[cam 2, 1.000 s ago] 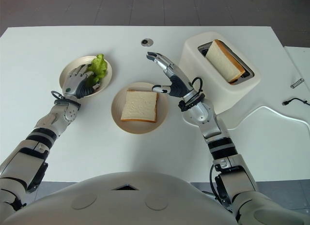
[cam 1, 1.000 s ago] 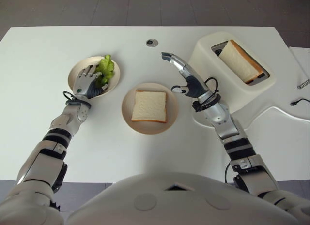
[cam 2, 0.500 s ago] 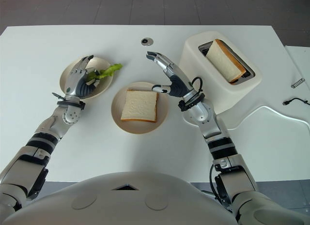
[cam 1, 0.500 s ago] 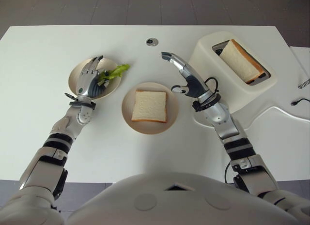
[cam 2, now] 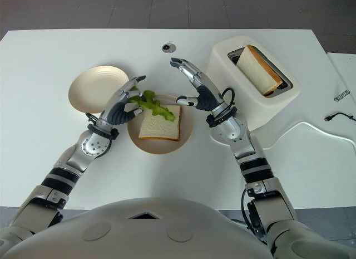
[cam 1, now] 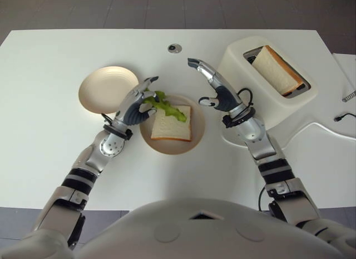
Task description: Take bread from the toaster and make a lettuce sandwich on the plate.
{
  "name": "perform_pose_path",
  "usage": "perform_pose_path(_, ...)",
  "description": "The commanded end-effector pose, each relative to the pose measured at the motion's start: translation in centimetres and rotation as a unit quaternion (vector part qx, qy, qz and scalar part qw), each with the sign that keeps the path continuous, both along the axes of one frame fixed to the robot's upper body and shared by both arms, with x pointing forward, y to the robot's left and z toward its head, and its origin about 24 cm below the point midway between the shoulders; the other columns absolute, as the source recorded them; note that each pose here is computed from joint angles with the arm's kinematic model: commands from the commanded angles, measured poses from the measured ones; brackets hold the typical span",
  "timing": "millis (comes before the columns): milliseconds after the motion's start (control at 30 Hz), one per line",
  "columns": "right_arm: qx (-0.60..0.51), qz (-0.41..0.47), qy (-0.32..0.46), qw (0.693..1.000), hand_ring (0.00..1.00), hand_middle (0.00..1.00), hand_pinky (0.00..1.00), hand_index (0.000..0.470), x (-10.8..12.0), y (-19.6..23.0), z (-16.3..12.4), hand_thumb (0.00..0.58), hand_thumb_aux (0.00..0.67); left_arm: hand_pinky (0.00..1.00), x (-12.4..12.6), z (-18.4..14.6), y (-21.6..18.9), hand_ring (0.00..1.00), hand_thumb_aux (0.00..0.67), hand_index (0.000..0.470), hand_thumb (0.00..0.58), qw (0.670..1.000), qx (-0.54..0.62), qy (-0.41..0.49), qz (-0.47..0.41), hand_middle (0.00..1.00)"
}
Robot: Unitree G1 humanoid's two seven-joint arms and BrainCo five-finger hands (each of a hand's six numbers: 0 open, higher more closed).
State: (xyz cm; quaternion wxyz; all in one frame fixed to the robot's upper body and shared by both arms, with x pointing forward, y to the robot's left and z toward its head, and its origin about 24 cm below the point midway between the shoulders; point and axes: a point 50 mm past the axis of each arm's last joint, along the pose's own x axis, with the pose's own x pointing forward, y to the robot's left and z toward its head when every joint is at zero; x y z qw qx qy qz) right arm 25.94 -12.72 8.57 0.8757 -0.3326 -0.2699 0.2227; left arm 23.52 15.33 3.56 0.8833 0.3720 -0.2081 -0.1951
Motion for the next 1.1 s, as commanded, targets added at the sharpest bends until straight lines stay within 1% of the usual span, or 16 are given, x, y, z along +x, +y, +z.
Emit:
perform_pose_path(33, -0.006, 0.002, -0.001, 1.0, 0.0, 0.0, 0.0, 0.0, 0.1, 0.0, 0.1, 0.0, 0.0, 0.0, -1.1, -0.8, -0.7, 0.0, 0.67, 0.47, 0.58, 0.998, -0.005, 0.036, -0.048, 0.0)
perform_pose_path(167, -0.007, 0.003, -0.003, 1.0, 0.0, 0.0, 0.0, 0.0, 0.1, 0.1, 0.2, 0.0, 0.0, 0.0, -1.7, -1.9, -1.5, 0.0, 0.67, 0.47, 0.58, 0.995, 0.011, 0.062, -0.077, 0.0)
perform_pose_path(367, -0.007, 0.007, -0.005, 1.0, 0.0, 0.0, 0.0, 0.0, -0.1, 0.1, 0.4, 0.0, 0.0, 0.0, -1.4, -3.2, -0.8, 0.0, 0.67, 0.47, 0.58, 0.994, 0.044, 0.081, -0.063, 0.0)
perform_pose_path(600, -0.005, 0.004, -0.004, 1.0, 0.0, 0.0, 0.0, 0.0, 0.0, 0.0, 0.4, 0.0, 0.0, 0.0, -1.6, -2.7, 0.0, 0.0, 0.67, 0.47, 0.58, 0.993, 0.045, 0.078, -0.073, 0.0)
perform_pose_path(633, -0.005, 0.005, -0.004, 1.0, 0.0, 0.0, 0.0, 0.0, 0.0, 0.0, 0.4, 0.0, 0.0, 0.0, -1.6, -2.5, 0.2, 0.0, 0.657, 0.461, 0.58, 0.994, 0.041, 0.074, -0.071, 0.0)
perform_pose_path(667, -0.006, 0.005, -0.004, 1.0, 0.0, 0.0, 0.0, 0.0, 0.0, 0.0, 0.4, 0.0, 0.0, 0.0, -1.5, -2.2, 0.3, 0.0, 0.515, 0.361, 0.549, 0.995, 0.036, 0.069, -0.067, 0.0)
perform_pose_path(700, -0.006, 0.006, -0.005, 1.0, 0.0, 0.0, 0.0, 0.0, 0.0, 0.1, 0.4, 0.0, 0.0, 0.0, -1.4, -1.9, 0.4, 0.0, 0.281, 0.197, 0.385, 0.995, 0.032, 0.063, -0.066, 0.0)
perform_pose_path(733, -0.006, 0.007, -0.005, 1.0, 0.0, 0.0, 0.0, 0.0, 0.0, 0.1, 0.5, 0.0, 0.0, 0.0, -1.5, -1.6, 0.5, 0.0, 0.079, 0.055, 0.128, 0.996, 0.024, 0.059, -0.069, 0.0)
perform_pose_path(767, -0.005, 0.008, -0.007, 1.0, 0.0, 0.0, 0.0, 0.0, 0.0, 0.1, 0.5, 0.0, 0.0, 0.0, -1.6, -1.5, 0.5, 0.0, 0.0, 0.0, 0.0, 0.995, 0.022, 0.058, -0.077, 0.0)
perform_pose_path(900, -0.004, 0.008, -0.016, 1.0, 0.0, 0.0, 0.0, 0.0, 0.2, -0.1, 1.1, 0.0, 0.0, 0.0, -1.5, -1.4, 0.4, 0.0, 0.0, 0.0, 0.0, 0.993, 0.031, 0.059, -0.093, 0.0)
perform_pose_path(967, 0.002, 0.01, -0.029, 1.0, 0.0, 0.0, 0.0, 0.0, 0.0, -0.2, 1.9, 0.0, 0.0, 0.0, -1.3, -1.2, 0.5, 0.0, 0.0, 0.0, 0.0, 0.994, 0.025, 0.056, -0.092, 0.0)
perform_pose_path(1100, -0.012, -0.002, -0.117, 0.993, 0.0, 0.0, 0.0, 0.0, -1.7, -1.8, 6.1, 0.0, 0.0, 0.0, -0.9, -0.2, 0.8, 0.0, 0.0, 0.0, 0.0, 0.996, -0.012, 0.042, -0.079, 0.0)
